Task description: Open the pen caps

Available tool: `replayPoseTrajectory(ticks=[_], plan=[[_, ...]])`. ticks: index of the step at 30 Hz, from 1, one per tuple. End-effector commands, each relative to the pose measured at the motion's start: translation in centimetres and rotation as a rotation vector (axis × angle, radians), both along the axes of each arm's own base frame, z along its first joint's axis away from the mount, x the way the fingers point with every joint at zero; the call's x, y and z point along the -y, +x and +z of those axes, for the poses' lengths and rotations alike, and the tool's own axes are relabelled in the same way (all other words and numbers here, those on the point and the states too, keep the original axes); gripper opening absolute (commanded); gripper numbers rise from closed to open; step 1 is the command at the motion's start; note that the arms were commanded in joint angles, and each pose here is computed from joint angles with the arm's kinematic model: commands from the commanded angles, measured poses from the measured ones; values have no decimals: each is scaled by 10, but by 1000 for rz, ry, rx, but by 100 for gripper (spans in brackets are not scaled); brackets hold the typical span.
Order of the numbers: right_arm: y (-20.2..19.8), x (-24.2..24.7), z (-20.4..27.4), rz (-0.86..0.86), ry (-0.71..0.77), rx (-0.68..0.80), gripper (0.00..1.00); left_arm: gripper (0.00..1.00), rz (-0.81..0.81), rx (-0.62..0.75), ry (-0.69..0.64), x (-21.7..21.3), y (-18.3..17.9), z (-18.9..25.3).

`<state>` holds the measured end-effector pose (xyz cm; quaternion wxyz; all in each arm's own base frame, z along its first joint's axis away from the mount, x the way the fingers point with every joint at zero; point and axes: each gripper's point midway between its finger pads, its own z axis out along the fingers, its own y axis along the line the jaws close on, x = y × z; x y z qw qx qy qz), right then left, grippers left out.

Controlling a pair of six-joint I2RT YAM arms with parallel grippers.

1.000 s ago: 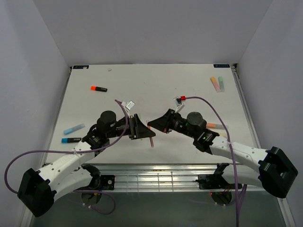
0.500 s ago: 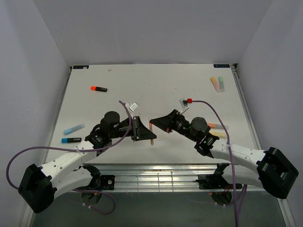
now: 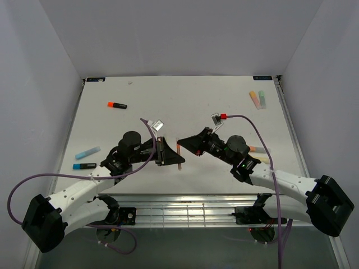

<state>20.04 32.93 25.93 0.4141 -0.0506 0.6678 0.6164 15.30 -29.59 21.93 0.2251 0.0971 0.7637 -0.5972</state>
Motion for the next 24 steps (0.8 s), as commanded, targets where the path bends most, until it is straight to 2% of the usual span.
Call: replayPoseTrajectory(ticks=[1, 7, 11, 18, 20, 21, 22, 24], plan=[[27, 17, 64, -133, 50, 210, 8, 0, -65, -33, 42, -5, -18, -10], [43, 30, 92, -152, 143, 235, 8, 0, -155, 19, 3, -7, -34, -8], [56, 38, 99, -129, 200, 178, 8, 0, -172, 72, -27, -11, -40, 1], [58, 48, 107, -47, 337, 102, 8, 0, -196, 58, 6, -10, -41, -12], [62, 37, 100, -9, 276, 85, 8, 0, -166, 68, 21, -10, -35, -13], [62, 24, 70, 45, 150, -24, 8, 0, -154, 61, 35, -11, -34, -14], [65, 16, 83, 68, 84, 45, 14, 0, -142, 63, 42, -11, -31, -13], [57, 5, 57, 112, -37, -18, 36, 0, -102, 66, 74, -11, -23, -9]])
